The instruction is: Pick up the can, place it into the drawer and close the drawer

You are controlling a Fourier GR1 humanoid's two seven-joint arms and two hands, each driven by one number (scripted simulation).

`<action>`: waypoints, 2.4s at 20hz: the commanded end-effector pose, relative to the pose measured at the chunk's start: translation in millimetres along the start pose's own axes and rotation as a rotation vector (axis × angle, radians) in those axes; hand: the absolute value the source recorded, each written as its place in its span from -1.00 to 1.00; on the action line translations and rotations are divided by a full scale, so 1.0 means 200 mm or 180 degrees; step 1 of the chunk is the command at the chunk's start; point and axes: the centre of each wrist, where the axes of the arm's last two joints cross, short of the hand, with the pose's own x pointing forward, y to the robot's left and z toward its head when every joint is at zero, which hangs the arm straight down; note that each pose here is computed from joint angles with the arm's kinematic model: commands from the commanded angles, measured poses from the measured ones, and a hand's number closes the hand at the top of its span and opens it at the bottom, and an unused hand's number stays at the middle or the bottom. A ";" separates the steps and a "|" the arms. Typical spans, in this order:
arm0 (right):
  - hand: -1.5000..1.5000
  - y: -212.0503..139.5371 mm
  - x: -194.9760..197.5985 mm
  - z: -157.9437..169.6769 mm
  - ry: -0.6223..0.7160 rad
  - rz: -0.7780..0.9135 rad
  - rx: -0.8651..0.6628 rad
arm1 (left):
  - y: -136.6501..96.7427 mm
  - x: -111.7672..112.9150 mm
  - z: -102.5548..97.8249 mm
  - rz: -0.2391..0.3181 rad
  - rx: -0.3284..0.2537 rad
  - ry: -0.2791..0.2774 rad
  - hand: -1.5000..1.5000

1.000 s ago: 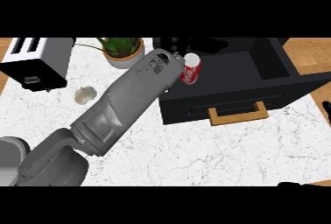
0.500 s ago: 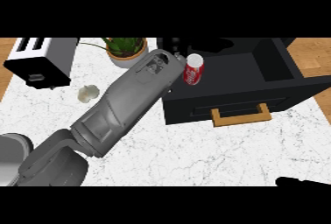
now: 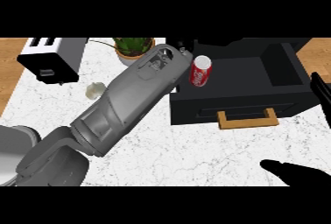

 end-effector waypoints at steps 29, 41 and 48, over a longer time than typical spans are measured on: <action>-1.00 0.80 -0.64 -0.30 0.0549 0.1631 0.0270 | 0.48 0.12 -0.07 -0.0021 -0.0008 0.0078 -1.00; -1.00 0.77 -0.73 -0.61 0.0505 0.1835 -0.0143 | 0.74 0.03 0.02 -0.0100 -0.0058 0.0243 -1.00; -1.00 0.74 -0.74 -0.75 0.0487 0.1926 -0.0336 | 0.79 0.02 0.10 -0.0129 -0.0086 0.0273 -1.00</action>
